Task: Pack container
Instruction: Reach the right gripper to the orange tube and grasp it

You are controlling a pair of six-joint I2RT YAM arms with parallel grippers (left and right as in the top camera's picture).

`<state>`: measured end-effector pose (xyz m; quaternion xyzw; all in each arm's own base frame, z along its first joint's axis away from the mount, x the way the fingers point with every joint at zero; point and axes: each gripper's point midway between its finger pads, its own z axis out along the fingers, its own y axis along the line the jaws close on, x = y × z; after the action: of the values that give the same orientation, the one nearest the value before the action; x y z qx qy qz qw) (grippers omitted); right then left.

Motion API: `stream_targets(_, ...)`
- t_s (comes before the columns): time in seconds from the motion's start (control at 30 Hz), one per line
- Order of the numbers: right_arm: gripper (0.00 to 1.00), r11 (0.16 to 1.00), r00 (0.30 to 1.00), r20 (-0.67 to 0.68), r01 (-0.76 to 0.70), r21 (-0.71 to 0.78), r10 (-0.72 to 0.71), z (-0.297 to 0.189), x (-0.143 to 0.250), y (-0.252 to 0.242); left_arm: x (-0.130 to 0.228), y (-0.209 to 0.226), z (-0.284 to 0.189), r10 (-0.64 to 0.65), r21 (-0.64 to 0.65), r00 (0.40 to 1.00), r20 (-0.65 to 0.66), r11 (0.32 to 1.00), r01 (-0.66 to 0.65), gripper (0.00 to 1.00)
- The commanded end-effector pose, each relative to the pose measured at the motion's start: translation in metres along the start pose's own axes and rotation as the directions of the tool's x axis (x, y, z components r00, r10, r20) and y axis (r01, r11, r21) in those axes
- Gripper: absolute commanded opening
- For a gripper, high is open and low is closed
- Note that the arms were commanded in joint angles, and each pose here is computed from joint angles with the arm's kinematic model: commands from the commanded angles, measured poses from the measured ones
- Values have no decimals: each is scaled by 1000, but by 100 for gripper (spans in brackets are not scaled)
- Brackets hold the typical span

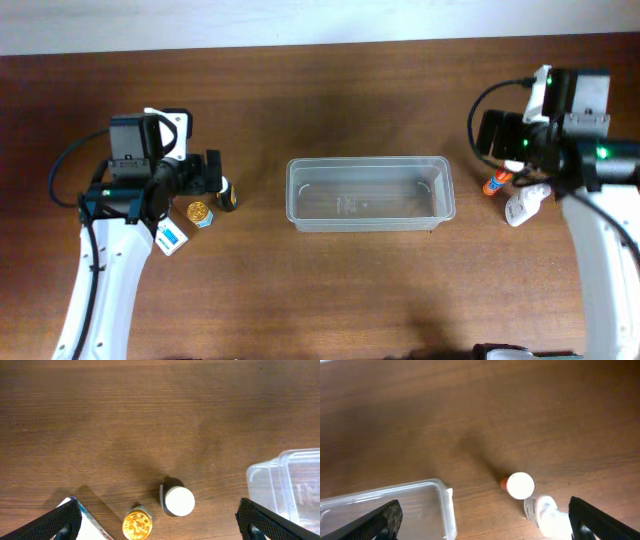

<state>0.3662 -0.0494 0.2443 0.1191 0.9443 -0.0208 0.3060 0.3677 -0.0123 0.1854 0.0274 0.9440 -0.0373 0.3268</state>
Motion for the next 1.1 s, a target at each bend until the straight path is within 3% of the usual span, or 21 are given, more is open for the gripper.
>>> stream_targets(0.0,98,998,994,-90,-61,25,63,30,7,-18,-11,-7,-6,-6,39,1000,30,999,5,99)
stream_targets(0.17,98,993,959,-256,-120,16,120,76,34,-37,-11,-7,-6,-6,39,1000,29,999,5,99)
stream_targets(0.53,99,990,891,-432,-131,43,136,134,72,-50,-11,-7,-6,-6,39,1000,28,999,5,99)
stream_targets(1.07,54,990,914,-382,-110,86,135,148,62,-60,-11,-7,-6,-6,39,1000,29,999,5,99)
